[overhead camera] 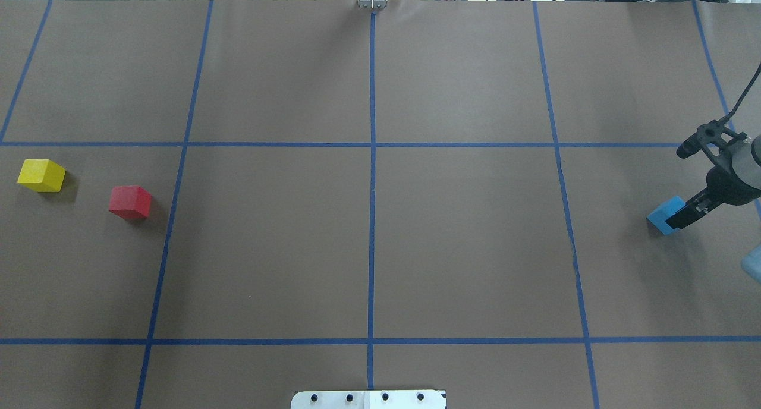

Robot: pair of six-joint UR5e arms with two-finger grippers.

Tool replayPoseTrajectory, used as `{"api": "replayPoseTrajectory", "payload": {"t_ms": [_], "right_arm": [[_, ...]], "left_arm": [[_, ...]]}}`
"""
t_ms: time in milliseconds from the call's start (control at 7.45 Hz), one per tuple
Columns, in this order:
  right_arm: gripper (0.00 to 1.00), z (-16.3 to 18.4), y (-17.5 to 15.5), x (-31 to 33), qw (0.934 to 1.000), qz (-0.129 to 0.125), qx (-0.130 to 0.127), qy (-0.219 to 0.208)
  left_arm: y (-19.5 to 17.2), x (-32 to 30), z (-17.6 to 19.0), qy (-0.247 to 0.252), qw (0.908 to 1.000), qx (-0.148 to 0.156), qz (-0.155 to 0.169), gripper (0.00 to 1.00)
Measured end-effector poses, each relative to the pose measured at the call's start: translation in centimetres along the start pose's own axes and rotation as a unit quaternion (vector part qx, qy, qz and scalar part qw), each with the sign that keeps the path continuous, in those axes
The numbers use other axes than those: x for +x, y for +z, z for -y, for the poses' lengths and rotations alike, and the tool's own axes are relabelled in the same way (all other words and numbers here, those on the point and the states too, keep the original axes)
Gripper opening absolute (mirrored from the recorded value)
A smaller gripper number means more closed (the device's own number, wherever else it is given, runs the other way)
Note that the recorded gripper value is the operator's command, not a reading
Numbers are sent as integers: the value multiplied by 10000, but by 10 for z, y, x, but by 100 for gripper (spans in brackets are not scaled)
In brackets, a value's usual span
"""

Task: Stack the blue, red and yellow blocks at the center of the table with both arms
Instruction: 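Lower the right gripper onto the blue cube and close on it, then lift the blue cube with the right gripper and carry it to table center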

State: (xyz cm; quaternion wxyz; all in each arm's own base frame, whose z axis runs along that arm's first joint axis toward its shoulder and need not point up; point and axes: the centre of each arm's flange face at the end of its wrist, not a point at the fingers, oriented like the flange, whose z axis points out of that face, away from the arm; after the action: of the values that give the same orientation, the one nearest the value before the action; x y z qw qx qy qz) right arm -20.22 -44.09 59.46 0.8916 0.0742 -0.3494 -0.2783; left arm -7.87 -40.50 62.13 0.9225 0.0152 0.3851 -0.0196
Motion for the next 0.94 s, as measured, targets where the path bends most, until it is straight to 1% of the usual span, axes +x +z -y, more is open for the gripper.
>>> {"api": "replayPoseTrajectory", "payload": {"t_ms": [403,537,671,805,940], "right_arm": [[89,1,11,0,10000,12,-93,-15],[83,3,14,0,9999,15,-107,-21],[65,6,16,-1,9999,20,-118,-33],[30,7,17,-3,9999,26,-125,-44],[0,8,17,-4,9999,31,-124,-49]], "left_arm": [[0,1,0,9,10000,0,0,100],[0,1,0,11,10000,0,0,100],[0,1,0,14,10000,0,0,100],[0,1,0,15,10000,1,0,100],[-1,1,0,14,10000,1,0,100]]}}
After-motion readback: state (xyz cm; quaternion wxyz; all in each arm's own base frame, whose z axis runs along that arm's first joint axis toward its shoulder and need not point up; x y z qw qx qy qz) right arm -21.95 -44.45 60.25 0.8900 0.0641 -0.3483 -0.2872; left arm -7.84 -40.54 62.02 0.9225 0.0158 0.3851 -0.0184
